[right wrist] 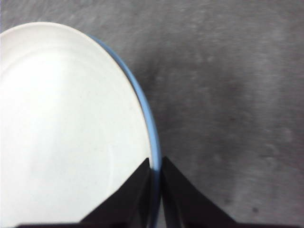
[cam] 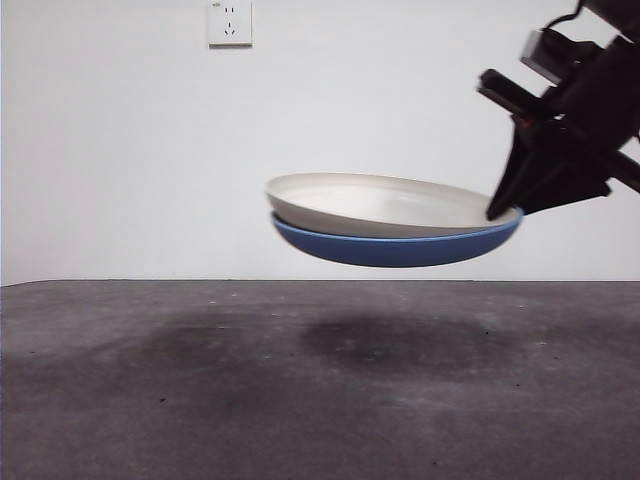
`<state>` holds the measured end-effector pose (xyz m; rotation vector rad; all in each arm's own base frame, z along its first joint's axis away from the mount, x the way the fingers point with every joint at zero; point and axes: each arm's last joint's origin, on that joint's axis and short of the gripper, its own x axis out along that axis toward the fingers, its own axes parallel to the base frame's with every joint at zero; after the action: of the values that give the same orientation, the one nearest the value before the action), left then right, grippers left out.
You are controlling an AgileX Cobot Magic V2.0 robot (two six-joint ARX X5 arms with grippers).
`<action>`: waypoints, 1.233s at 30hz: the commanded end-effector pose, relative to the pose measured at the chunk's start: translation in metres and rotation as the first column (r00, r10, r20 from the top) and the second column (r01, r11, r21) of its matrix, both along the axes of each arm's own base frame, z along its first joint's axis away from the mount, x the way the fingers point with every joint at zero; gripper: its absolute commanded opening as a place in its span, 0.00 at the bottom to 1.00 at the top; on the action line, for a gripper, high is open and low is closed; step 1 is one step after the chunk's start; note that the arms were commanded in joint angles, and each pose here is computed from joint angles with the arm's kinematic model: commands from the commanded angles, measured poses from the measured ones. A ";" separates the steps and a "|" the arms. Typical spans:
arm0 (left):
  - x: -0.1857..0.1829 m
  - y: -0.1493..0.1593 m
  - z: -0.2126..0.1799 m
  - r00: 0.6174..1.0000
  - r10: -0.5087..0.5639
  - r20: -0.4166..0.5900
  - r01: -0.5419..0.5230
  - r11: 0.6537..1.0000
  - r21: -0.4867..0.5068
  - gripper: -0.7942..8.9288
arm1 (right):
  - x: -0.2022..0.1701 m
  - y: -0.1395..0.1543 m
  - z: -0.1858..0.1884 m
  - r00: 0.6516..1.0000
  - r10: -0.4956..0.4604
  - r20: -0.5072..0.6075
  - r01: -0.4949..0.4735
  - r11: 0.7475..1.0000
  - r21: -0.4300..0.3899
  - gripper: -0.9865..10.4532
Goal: Pick up the white plate, put it on the blue plate, put it on desk
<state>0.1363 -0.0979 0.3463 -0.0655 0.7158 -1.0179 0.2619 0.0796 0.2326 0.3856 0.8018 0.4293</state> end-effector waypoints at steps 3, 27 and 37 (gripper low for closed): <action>0.001 -0.001 0.002 1.000 -0.007 0.011 0.007 1.000 -0.006 0.46 | 0.012 0.018 0.004 1.000 0.009 0.002 -0.009 1.000 0.022 0.10; 0.001 -0.001 0.002 1.000 -0.007 0.009 0.007 1.000 -0.005 0.46 | 0.068 0.067 -0.061 0.986 0.051 -0.161 -0.060 0.997 -0.047 0.10; 0.001 -0.001 0.002 1.000 -0.007 0.009 0.007 1.000 -0.005 0.46 | 0.068 0.066 -0.066 0.981 0.048 -0.188 -0.060 0.997 -0.057 0.24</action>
<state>0.1362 -0.0979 0.3463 -0.0655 0.7166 -1.0178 0.3253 0.1415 0.1675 0.3371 1.0042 0.4220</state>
